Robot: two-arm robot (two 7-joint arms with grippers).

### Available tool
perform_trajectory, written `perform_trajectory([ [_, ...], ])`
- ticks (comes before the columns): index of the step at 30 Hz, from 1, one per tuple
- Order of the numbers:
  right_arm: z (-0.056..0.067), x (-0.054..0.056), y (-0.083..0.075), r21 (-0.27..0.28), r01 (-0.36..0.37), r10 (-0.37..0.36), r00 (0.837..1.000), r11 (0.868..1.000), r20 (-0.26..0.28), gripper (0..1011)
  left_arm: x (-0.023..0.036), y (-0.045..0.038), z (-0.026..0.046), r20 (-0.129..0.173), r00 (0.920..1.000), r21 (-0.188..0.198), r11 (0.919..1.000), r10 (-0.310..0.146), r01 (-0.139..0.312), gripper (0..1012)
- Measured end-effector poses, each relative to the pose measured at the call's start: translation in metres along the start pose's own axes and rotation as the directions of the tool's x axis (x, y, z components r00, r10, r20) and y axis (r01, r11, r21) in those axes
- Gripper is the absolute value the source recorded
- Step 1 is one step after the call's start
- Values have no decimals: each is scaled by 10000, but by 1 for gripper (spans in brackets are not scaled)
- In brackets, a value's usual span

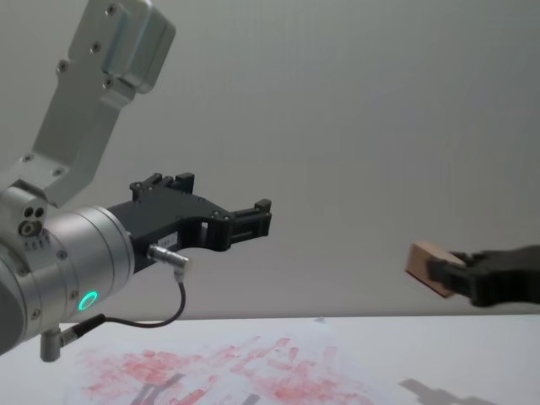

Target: Use the one hand to pick up the stamp and affix it onto the A4 paper.

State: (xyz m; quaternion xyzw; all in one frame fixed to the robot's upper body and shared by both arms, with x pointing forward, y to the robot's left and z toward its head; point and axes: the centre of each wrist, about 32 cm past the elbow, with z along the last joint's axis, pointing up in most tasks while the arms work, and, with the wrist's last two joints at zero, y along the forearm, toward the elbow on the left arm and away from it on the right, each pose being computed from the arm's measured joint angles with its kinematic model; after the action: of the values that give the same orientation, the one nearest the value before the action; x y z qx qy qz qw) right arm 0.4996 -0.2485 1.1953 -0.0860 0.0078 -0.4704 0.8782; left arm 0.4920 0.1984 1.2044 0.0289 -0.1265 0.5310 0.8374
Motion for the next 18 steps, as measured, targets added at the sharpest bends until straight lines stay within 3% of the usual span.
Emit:
perform_trajectory([
  [7, -64, -24, -299, -619, 356, -394, 9973, 9975, -623, 216, 0, 0, 0, 0, 10000, 1, 10000, -1, 1, 1001],
  [18, -134, -43, -533, -1795, 536, -776, 9885, 9823, -1297, 216, 0, 0, 0, 0, 10000, 0, 10000, 0, 0, 1001],
])
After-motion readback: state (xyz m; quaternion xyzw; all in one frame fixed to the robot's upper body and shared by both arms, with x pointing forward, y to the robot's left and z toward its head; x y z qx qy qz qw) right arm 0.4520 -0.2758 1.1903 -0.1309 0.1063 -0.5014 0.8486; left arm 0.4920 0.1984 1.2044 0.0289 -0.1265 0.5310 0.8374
